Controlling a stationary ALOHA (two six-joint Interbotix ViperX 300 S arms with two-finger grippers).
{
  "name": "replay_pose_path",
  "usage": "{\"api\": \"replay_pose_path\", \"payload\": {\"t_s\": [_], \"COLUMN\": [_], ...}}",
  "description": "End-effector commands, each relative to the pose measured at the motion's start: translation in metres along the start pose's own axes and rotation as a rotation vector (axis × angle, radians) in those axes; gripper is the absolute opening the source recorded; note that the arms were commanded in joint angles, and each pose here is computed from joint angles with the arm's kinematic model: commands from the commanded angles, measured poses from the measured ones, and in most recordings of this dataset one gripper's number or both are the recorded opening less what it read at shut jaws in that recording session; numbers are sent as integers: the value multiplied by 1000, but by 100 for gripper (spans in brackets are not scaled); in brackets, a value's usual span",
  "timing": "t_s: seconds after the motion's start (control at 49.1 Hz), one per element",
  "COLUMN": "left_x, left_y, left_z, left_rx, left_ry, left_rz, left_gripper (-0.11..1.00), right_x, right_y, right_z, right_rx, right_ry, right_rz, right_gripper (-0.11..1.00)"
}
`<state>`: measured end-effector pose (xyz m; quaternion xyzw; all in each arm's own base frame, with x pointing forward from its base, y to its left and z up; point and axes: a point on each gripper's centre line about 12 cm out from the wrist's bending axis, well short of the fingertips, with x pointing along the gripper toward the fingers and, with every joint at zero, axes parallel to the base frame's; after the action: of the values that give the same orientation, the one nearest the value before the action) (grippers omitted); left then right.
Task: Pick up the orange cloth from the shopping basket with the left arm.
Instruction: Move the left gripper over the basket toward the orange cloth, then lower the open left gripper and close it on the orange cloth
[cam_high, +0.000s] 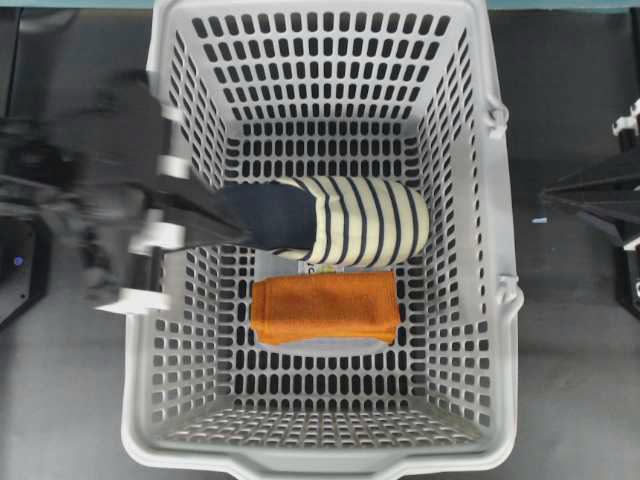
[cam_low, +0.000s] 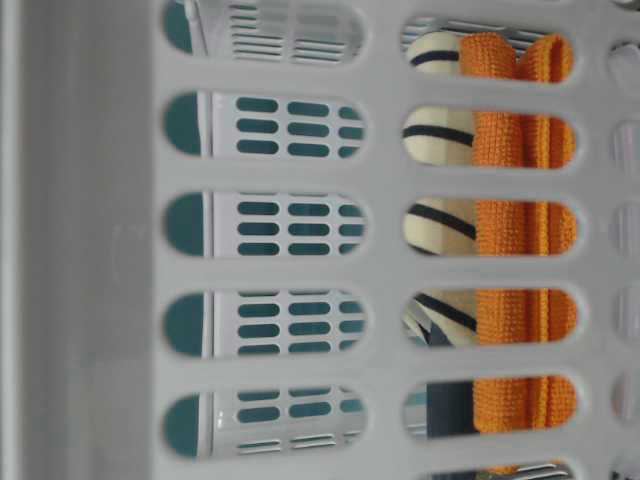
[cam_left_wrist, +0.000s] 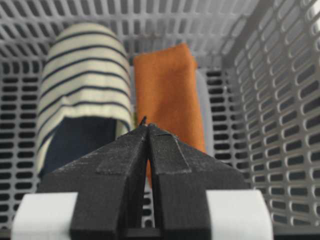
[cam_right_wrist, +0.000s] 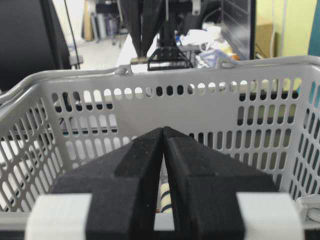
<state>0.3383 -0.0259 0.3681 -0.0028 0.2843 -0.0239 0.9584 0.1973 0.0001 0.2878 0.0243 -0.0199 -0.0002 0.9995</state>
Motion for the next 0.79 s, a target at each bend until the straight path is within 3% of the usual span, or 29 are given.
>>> {"api": "replay_pose_path", "payload": {"t_s": [0.0, 0.081, 0.163, 0.346, 0.448, 0.774], "left_x": [9, 24, 40, 75, 98, 161], "left_y": [-3, -4, -6, -21, -26, -32], "left_z": [20, 26, 32, 40, 39, -4], "left_rx": [6, -1, -4, 34, 30, 36], "left_ry": [20, 90, 174, 277, 328, 558], "left_rz": [-2, 3, 7, -12, -12, 2], "left_gripper": [1, 3, 15, 67, 87, 90], "right_x": [1, 0, -1, -4, -6, -9], "right_y": [0, 1, 1, 1, 1, 1], "right_z": [6, 8, 9, 14, 17, 18], "right_rx": [3, 5, 5, 8, 8, 8], "right_ry": [-20, -26, -34, -54, -67, -58], "right_rz": [2, 2, 2, 4, 5, 5], "right_gripper": [0, 0, 0, 0, 0, 0]}}
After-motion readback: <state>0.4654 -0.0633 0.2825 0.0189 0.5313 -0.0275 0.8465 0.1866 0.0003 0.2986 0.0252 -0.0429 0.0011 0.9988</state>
